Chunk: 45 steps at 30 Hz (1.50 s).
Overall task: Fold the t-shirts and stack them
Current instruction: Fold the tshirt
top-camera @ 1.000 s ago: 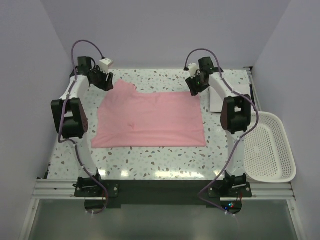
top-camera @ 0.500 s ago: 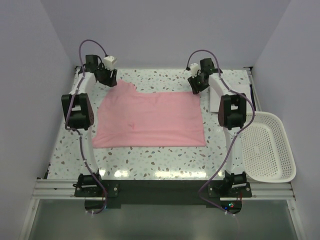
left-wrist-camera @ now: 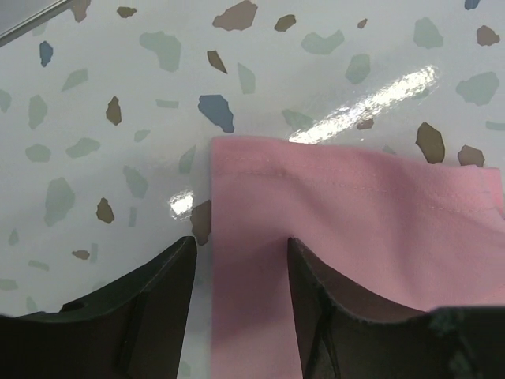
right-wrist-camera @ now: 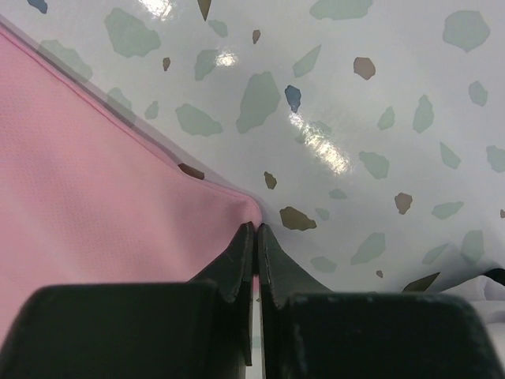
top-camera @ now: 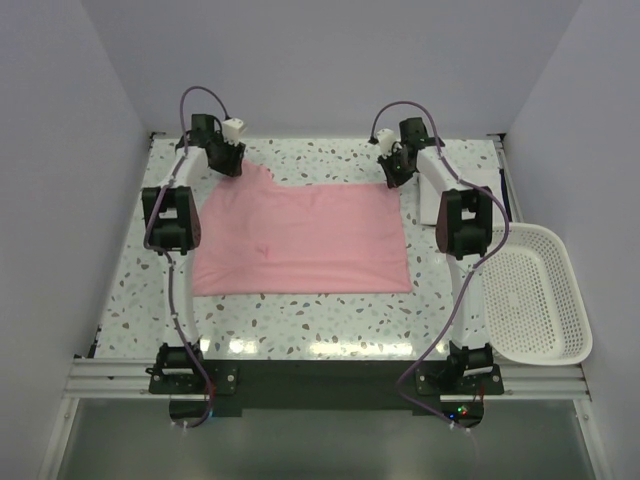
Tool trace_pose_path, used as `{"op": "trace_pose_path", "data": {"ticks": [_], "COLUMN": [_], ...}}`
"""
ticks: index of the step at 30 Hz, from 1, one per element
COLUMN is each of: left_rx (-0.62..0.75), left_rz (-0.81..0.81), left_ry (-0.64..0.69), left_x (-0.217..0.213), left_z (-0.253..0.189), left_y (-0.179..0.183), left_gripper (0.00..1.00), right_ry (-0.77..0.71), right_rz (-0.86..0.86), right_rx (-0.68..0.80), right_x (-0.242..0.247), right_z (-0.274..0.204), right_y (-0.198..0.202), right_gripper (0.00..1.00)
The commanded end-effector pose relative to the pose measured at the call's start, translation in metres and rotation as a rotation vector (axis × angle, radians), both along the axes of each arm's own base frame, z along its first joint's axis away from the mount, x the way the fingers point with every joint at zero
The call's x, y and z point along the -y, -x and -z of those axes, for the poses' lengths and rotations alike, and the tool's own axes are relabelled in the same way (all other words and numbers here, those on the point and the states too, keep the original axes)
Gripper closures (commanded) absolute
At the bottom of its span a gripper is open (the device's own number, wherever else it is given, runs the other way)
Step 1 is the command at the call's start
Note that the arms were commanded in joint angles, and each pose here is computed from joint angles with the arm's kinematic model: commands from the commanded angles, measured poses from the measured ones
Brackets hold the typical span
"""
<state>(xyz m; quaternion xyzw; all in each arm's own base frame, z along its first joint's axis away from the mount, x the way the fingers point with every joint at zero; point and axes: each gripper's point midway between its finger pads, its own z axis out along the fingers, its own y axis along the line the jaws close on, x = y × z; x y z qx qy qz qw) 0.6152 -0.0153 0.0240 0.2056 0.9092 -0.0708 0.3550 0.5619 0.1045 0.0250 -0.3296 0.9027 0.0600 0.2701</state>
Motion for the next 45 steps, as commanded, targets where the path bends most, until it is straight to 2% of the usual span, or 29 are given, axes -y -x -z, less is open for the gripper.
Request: {"op": "trace_pose_path", "data": {"ticks": [1,4,5,7,13,14,20,22,23,24,26,28,29,35,37,38,45], "left_rx": [-0.022,-0.035,-0.034,-0.015,0.14,0.18,0.257,0.234,0.265,0.236,0.259,0.233,0.254,0.2,0.157,0.171,0.05], "left_rz": [0.005,0.004,0.002,0.006,0.011,0.021,0.091,0.119,0.13,0.13,0.145,0.148,0.158,0.192,0.211,0.219,0.217], "left_ry": [-0.016,-0.003,-0.001,0.002,-0.001,-0.001,-0.008,0.009,0.004,0.003,-0.006,-0.008,-0.019,-0.034,-0.035,-0.047,-0.039], "left_x": [0.01,0.012,0.011,0.013,0.011,0.012,0.016,0.017,0.015,0.012,0.01,0.004,0.002,-0.009,-0.008,-0.008,-0.003], "left_z": [0.003,0.006,0.005,-0.003,-0.065,-0.085,-0.138,-0.134,-0.151,-0.14,-0.156,-0.148,-0.16,-0.154,-0.14,-0.147,-0.108], "left_y": [0.001,0.003,0.003,0.0,-0.016,-0.018,0.005,0.02,0.026,0.036,0.049,0.065,0.073,0.127,0.147,0.157,0.227], "left_gripper": [0.46,0.58,0.65,0.72,0.93,1.0,1.0,1.0,1.0,1.0,1.0,1.0,1.0,1.0,1.0,1.0,1.0], "right_ry": [-0.005,-0.011,-0.016,-0.023,-0.038,-0.039,-0.024,-0.023,-0.025,-0.026,-0.037,-0.041,-0.039,-0.03,-0.029,-0.026,0.005], "right_rz": [-0.038,-0.046,-0.048,-0.053,-0.072,-0.075,-0.104,-0.111,-0.115,-0.125,-0.148,-0.164,-0.175,-0.223,-0.242,-0.246,-0.257], "right_rx": [-0.074,-0.066,-0.064,-0.046,0.022,0.046,0.084,0.093,0.094,0.115,0.099,0.089,0.088,0.024,-0.018,-0.01,-0.063], "right_x": [-0.002,-0.003,-0.004,-0.005,-0.009,-0.009,-0.004,-0.001,-0.001,-0.001,-0.003,-0.003,-0.003,0.002,0.003,0.004,0.012], "right_z": [0.015,0.011,0.009,0.001,-0.035,-0.049,-0.077,-0.087,-0.09,-0.102,-0.103,-0.109,-0.111,-0.106,-0.096,-0.1,-0.073], "right_y": [0.016,0.014,0.014,0.011,0.005,0.005,0.017,0.025,0.028,0.031,0.043,0.056,0.06,0.103,0.12,0.125,0.151], "right_gripper": [1.0,1.0,1.0,1.0,1.0,1.0,1.0,1.0,1.0,1.0,1.0,1.0,1.0,1.0,1.0,1.0,1.0]}}
